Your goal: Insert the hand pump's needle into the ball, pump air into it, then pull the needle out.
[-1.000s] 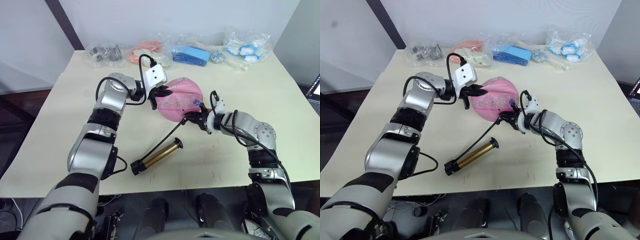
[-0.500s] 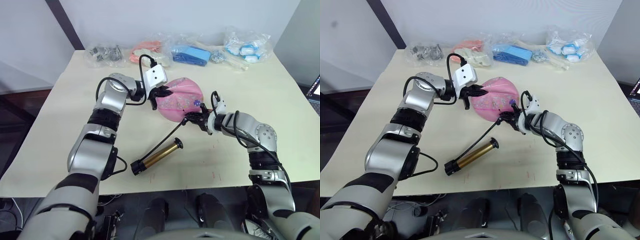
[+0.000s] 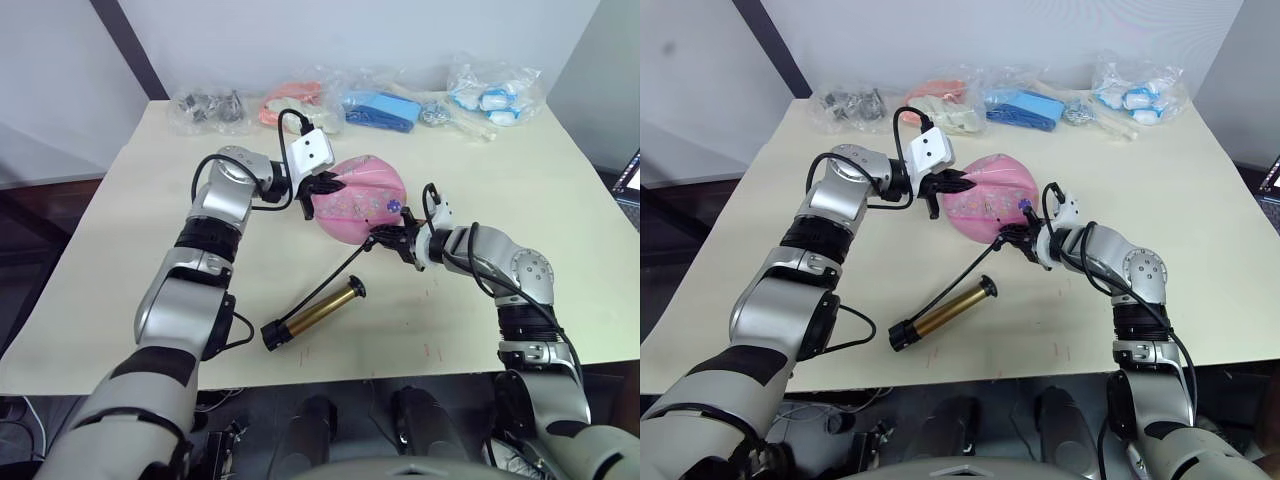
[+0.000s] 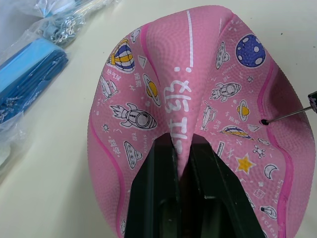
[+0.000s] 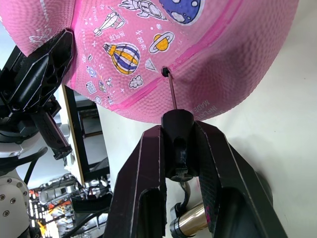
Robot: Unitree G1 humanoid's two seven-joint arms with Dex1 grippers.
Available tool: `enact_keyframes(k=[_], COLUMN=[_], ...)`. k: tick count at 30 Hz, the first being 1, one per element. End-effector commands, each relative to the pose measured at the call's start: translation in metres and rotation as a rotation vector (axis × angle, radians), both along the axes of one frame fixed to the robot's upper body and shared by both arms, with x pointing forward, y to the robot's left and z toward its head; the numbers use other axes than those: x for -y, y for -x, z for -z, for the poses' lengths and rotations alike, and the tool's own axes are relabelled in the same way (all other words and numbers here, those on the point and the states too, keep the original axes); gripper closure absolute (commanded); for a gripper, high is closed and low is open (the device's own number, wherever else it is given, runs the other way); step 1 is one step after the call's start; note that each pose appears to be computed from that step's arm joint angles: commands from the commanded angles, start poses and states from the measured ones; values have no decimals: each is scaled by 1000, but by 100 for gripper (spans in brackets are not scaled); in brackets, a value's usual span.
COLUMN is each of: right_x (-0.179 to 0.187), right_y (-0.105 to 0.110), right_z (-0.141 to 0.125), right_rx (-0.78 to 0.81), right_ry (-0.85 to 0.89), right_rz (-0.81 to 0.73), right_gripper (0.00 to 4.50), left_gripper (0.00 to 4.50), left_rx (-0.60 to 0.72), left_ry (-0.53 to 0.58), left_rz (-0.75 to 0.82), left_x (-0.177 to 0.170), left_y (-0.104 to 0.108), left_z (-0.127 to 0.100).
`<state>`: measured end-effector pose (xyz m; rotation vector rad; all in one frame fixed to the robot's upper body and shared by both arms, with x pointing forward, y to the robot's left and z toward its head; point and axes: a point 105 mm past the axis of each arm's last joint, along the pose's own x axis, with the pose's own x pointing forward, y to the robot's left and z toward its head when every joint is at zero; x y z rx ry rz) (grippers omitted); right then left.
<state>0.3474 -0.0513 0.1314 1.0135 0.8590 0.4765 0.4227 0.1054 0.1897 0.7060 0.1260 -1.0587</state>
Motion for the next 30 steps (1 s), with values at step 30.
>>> enact_keyframes(k=[30], right_x=[4], right_y=[-7], right_z=[2], right_rx=[-32], right_ry=[-12], right_rz=[39], right_gripper=[419], left_gripper=[450], left_rx=[39], left_ry=[13], left_rz=[54], left_x=[2], left_y=[9], left_z=[-10])
